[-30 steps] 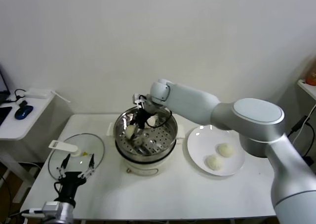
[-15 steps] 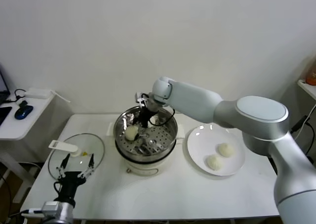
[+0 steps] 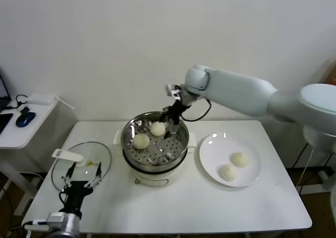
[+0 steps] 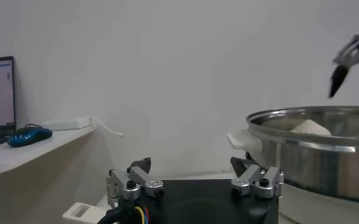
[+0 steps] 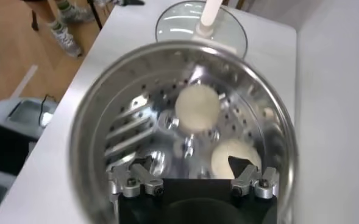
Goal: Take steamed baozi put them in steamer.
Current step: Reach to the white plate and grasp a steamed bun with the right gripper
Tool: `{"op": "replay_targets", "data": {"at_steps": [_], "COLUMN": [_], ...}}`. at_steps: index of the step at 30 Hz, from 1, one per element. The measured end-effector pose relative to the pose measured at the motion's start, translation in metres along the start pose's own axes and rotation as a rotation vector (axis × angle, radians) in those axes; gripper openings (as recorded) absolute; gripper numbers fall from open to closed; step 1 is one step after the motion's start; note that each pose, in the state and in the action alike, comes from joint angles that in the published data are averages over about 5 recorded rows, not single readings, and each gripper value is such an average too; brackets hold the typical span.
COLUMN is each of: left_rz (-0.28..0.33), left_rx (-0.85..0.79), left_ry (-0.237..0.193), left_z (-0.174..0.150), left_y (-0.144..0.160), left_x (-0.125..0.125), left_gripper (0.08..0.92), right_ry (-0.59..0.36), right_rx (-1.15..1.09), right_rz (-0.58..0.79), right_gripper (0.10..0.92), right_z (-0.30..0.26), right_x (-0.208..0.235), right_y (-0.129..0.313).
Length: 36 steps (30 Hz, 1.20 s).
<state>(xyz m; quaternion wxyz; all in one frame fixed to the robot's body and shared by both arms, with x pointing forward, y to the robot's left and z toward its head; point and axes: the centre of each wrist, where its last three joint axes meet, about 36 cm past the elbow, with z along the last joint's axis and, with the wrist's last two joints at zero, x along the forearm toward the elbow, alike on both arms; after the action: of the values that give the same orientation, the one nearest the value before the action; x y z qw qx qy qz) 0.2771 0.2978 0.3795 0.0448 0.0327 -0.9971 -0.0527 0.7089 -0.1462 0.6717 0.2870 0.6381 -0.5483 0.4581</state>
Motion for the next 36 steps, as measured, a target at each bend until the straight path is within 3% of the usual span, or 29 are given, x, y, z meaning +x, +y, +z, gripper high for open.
{"op": "replay_targets", "data": {"at_steps": [7,14,23,36], "left_rz": [0.007,0.014,0.018,0.014], "left_rx": [-0.006,-0.005,-0.008,-0.018], "left_ry": [0.0,-0.004,-0.001,0.014], "left_z": [-0.001,-0.002,-0.001,0.002], "left_y": [-0.003,-0.007,-0.008,-0.006], "left_x": [-0.001,-0.002,-0.003,-0.002], "left_gripper": [0.823,0.823,0.823,0.823], "right_ry": [0.068,0.135,0.212,0.262], "right_rx": [0.008,-0.023,-0.044,-0.037], "right_rz": [-0.009,-0.02,-0.065,-0.122], "right_gripper": [0.823,0.823,0.823,0.823], "right_z": [0.051,0.114,0.174,0.211], "right_x": [0.052,0.065,0.03,-0.043], "right_y": [0.036,0.076,0.114,0.131]}}
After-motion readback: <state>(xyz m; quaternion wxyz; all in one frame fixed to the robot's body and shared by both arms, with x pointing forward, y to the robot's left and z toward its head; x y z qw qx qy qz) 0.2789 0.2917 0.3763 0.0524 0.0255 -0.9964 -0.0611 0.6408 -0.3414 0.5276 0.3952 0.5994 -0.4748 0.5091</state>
